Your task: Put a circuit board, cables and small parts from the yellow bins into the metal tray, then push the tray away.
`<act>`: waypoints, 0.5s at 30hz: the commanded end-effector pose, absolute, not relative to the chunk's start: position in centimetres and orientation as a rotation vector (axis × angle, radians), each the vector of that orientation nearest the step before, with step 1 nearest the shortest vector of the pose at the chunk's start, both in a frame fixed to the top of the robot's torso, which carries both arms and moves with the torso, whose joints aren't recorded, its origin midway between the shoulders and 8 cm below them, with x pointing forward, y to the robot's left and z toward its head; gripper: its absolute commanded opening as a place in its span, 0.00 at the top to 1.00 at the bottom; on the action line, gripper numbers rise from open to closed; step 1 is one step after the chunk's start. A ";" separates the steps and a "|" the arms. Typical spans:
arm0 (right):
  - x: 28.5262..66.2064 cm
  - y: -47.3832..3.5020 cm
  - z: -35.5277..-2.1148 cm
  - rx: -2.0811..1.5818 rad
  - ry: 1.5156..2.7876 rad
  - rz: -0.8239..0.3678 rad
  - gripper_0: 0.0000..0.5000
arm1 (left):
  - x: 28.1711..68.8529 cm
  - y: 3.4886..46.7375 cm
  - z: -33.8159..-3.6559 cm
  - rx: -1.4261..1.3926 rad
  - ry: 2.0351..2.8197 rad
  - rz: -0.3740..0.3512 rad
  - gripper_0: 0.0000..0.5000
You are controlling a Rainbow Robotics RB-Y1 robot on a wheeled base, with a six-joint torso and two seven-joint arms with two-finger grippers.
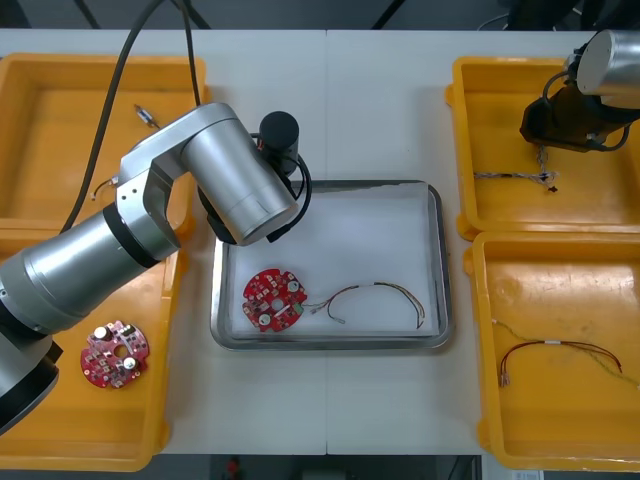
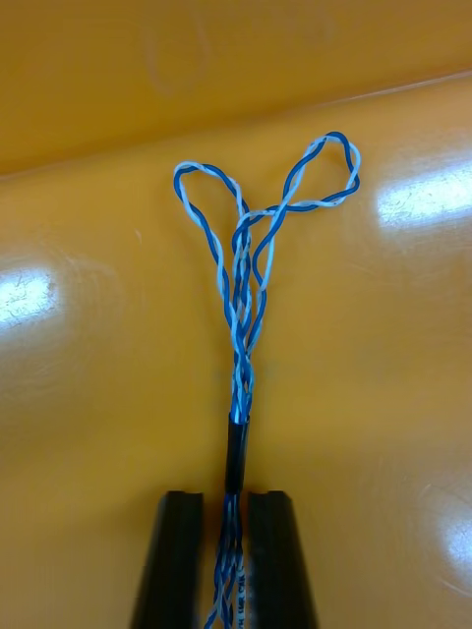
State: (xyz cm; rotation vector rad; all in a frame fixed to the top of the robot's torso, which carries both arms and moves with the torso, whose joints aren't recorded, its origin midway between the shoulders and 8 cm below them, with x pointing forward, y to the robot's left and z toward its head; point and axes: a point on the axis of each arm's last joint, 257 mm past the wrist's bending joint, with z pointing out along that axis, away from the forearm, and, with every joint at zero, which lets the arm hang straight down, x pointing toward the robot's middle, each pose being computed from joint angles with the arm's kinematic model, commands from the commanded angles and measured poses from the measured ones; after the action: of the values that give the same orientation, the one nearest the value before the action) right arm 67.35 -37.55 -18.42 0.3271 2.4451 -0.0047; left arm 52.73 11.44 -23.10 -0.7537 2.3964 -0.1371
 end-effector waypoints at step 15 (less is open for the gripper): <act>66.7 -38.1 -15.2 0.058 2.492 -0.086 1.00 | 51.0 9.6 -21.7 -0.755 2.373 -0.169 0.00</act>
State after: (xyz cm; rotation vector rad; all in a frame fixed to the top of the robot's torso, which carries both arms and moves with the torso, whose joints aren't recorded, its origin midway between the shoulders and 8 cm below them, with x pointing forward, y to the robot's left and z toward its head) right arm 66.59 -36.69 -18.11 0.1886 2.5063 -0.0322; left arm 52.16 11.34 -22.86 -0.7249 2.3921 -0.1088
